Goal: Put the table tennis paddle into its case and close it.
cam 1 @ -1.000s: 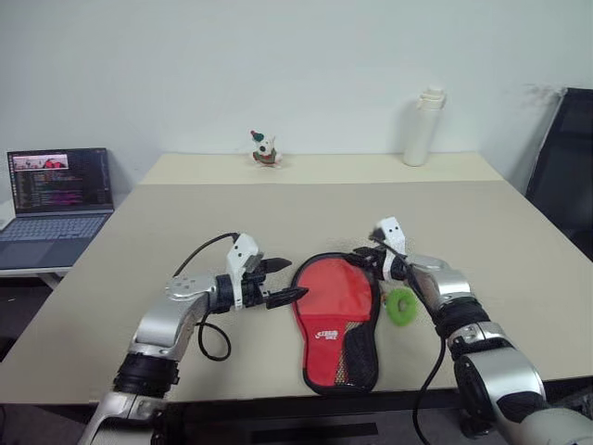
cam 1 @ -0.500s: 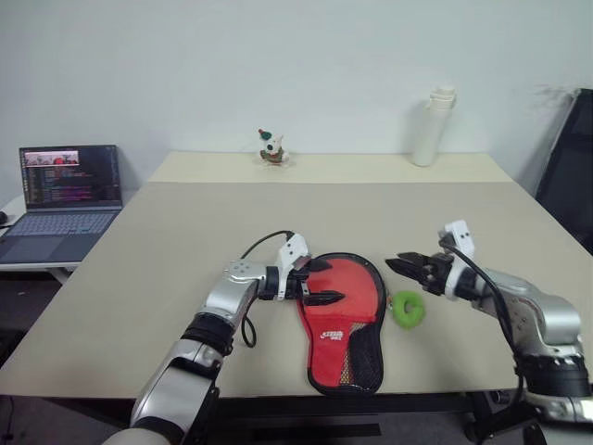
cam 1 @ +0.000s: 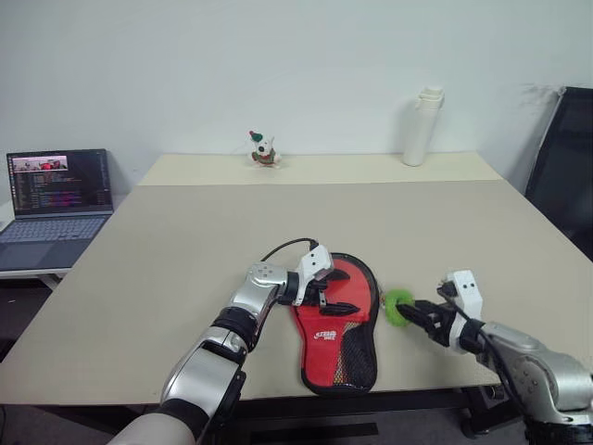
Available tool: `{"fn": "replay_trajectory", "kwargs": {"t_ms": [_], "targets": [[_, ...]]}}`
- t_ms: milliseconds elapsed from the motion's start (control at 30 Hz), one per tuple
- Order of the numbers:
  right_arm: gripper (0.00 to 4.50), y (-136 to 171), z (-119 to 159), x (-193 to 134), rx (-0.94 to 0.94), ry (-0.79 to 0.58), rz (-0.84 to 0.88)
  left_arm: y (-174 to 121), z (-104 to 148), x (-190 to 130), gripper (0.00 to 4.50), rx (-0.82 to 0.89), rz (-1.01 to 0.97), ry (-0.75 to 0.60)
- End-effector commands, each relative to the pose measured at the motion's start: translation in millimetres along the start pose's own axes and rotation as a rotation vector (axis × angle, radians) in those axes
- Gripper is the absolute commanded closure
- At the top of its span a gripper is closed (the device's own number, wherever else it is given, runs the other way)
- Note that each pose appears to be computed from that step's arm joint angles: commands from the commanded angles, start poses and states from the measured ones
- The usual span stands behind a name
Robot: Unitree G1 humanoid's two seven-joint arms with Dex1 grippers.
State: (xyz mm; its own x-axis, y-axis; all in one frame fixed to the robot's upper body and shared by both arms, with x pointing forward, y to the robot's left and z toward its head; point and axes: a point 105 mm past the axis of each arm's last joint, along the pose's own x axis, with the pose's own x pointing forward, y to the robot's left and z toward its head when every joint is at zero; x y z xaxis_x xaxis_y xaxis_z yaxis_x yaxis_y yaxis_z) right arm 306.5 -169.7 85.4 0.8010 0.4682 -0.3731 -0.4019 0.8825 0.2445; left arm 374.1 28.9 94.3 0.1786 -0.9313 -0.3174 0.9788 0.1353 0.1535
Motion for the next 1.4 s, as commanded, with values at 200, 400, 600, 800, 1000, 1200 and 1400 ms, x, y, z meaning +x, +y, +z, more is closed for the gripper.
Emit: {"fn": "replay_trajectory", "kwargs": {"t_ms": [200,400,600,800,1000,1200,1400], "targets": [[2.98,-8,10,15,-0.022,-0.052,-0.086,-2,-2,-1,0.00,0.013,-0.012,0.007],[4.48,-15,10,9,-0.027,-0.047,-0.107,-5,-7,1,0.00,0.021,-0.026,0.027],[4.48,-14,-2,-19,-0.034,0.028,-0.057,-15,-18,8,0.00,0.013,-0.067,0.067],[4.48,19,-23,-57,-0.042,0.151,0.120,-19,-21,16,0.00,0.009,-0.078,0.074],[4.48,61,-47,-82,-0.070,0.264,0.293,-19,-21,23,0.00,0.004,-0.070,0.078],[4.48,105,-67,-110,-0.078,0.378,0.518,-19,-20,25,0.00,0.003,-0.065,0.076],[4.48,134,-72,-125,-0.053,0.405,0.662,-17,-21,24,0.00,0.003,-0.053,0.078]]}}
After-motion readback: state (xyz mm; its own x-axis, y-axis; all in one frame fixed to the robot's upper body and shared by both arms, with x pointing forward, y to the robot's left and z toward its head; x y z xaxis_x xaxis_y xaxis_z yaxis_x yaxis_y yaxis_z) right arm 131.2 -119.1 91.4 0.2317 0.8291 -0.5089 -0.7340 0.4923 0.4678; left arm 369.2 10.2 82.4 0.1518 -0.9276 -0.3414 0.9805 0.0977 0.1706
